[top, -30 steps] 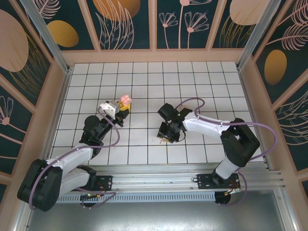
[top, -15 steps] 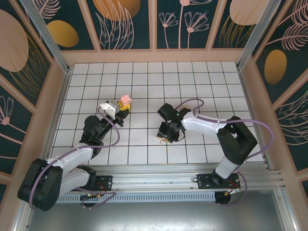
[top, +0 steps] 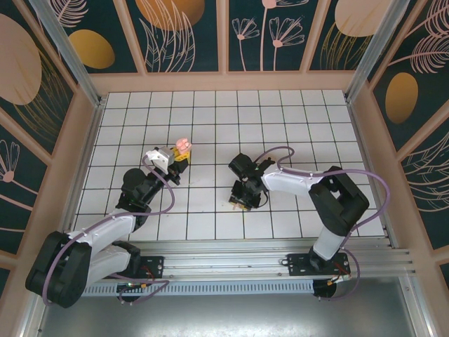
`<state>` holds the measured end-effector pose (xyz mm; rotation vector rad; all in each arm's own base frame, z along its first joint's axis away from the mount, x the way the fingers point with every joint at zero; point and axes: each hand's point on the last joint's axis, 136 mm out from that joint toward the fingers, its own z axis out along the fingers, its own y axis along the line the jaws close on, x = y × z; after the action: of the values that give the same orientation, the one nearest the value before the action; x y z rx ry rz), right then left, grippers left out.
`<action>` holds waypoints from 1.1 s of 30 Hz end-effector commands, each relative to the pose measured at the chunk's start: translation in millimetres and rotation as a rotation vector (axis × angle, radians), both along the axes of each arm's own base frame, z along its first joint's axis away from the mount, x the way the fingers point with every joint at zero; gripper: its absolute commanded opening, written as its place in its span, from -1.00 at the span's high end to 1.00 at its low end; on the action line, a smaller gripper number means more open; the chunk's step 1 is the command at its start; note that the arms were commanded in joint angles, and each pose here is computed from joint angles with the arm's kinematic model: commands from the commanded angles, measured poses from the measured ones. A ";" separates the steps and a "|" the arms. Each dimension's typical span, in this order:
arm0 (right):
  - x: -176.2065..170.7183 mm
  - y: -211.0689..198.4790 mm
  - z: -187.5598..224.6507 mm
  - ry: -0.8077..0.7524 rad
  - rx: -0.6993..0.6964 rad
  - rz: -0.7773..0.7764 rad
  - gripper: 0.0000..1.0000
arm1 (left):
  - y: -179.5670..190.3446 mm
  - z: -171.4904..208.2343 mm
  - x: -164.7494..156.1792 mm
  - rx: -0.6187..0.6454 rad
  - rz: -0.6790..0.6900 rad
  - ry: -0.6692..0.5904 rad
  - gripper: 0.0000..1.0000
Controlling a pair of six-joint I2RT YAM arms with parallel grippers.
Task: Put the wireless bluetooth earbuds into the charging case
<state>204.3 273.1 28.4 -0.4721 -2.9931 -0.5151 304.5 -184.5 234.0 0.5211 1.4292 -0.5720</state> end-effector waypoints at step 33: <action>43.0 -9.4 17.6 -0.288 -0.032 0.039 0.53 | -5.9 -7.7 -2.1 -0.021 -0.047 0.041 0.85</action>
<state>223.6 269.5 26.2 -0.3785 -3.1232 -0.5272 304.7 -186.5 228.9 0.5258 1.4461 -0.5875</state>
